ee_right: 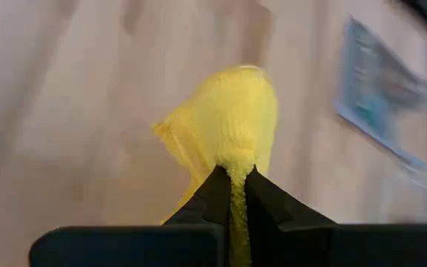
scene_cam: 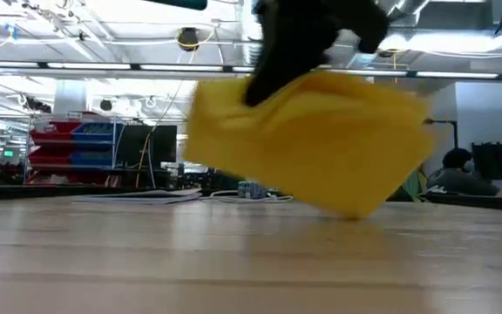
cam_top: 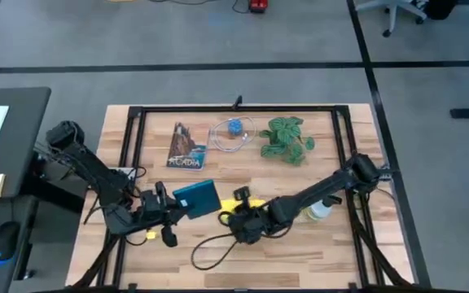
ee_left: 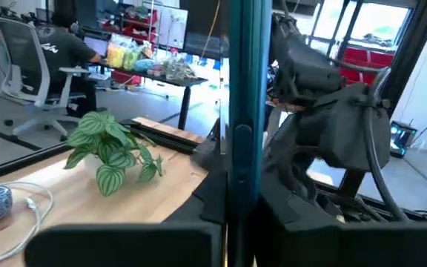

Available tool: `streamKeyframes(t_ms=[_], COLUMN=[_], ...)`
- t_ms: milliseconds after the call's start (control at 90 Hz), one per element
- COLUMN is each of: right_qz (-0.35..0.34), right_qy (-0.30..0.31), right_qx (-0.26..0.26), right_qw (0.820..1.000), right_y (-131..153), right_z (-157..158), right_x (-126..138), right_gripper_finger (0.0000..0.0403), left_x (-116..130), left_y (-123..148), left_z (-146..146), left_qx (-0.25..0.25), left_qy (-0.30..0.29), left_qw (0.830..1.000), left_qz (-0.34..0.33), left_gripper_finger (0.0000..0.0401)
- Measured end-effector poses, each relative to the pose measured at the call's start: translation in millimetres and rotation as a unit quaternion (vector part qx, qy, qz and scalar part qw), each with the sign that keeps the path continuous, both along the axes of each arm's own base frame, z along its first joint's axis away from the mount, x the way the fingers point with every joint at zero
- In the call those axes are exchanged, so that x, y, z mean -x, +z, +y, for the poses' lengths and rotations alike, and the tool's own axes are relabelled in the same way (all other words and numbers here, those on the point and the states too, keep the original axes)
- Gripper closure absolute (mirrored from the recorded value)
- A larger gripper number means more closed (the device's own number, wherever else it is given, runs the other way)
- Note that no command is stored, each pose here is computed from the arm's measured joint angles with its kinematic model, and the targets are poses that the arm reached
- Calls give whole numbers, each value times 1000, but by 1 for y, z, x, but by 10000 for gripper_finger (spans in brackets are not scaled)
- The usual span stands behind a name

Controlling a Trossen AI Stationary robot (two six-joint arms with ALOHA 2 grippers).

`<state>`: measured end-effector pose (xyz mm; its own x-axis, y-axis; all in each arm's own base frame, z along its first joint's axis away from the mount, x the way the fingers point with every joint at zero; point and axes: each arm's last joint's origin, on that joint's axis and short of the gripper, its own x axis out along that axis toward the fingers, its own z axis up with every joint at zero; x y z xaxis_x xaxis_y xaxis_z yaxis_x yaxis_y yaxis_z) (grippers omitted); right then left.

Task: Apply microfiber cloth
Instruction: Wipe the blue tablet with the microfiber cloth

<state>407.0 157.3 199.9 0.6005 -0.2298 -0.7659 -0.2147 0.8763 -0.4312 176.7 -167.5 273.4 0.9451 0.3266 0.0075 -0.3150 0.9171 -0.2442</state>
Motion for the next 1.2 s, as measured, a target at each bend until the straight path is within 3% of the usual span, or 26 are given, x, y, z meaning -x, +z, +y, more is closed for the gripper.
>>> streamKeyframes(t_ms=[89, 267, 444, 589, 789, 922, 1067, 1200], right_qz=[-18, 14, 9, 32, 4, -40, -94, -115], right_qy=[11, 35, 26, 33, 54, 91, 172, 303], right_qx=[-27, -71, -109, -165, -181, -150, -79, 12], right_qw=[999, 997, 994, 985, 982, 984, 977, 946], right_y=[-25, -70, -73, -48, 13, 55, 98, 125], right_z=[3, 8, 8, 4, 11, 27, 50, 65], right_x=[-17, -31, -35, -28, -1, 31, 71, 102], right_gripper_finger=[398, 389, 350, 273, 177, 165, 173, 181], left_x=[1, 1, 1, 1, 1, 0, -7, -24], left_y=[0, -1, -3, -4, -5, -9, -12, -17], left_z=[0, 0, -1, -1, -2, -6, -6, 6], left_qx=[1, 1, -4, -4, 1, 6, 30, 76], left_qy=[2, 4, 3, 4, -16, -83, -184, -272], left_qw=[1000, 1000, 1000, 1000, 1000, 996, 982, 957], left_qz=[0, 2, 7, 10, 12, 24, 41, 65], left_gripper_finger=[392, 392, 392, 392, 392, 392, 392, 392])
